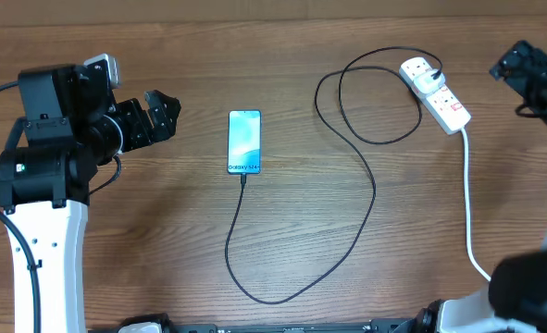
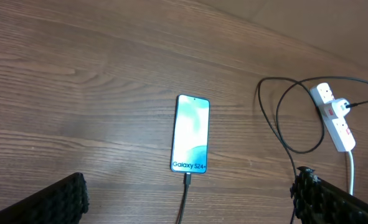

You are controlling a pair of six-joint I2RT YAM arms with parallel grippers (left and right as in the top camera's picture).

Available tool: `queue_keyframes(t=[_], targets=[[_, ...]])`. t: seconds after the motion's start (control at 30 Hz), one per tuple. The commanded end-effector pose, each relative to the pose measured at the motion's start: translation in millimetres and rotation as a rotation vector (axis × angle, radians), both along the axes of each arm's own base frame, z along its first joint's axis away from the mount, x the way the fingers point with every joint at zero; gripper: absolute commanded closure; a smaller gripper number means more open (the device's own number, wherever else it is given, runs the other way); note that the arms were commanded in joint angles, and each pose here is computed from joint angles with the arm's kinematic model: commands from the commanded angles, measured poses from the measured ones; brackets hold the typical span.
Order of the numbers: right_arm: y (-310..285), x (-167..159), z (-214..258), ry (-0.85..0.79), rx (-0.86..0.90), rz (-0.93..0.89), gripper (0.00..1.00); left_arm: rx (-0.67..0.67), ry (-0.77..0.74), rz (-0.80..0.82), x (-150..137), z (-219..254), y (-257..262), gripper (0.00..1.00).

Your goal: Plug charger to phone and switch on socket

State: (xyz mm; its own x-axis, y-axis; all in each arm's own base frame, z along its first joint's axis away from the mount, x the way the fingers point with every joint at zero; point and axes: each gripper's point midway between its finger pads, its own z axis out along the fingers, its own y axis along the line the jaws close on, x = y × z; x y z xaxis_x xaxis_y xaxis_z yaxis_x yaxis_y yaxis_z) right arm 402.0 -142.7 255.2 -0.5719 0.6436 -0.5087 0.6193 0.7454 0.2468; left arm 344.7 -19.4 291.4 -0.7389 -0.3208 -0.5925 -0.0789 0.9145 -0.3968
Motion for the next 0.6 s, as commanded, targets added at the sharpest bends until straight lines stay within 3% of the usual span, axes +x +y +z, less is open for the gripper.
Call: queue_keyframes(t=[0.0,0.2,0.47,0.57], targets=[[10,-26,33,-0.053,0.007,-0.032,0.00,0.012,0.005,-0.005,1,-3,1,0.00],[8,-24,61,-0.145,-0.070,0.012,0.00,0.012,0.005,-0.005,1,-3,1,0.00],[-14,35,2,-0.119,-0.115,0.070,0.00,0.012,0.005,-0.005,1,-3,1,0.00],[-32,65,-41,-0.076,-0.141,0.058,0.00,0.012,0.005,-0.005,1,-3,1,0.00]])
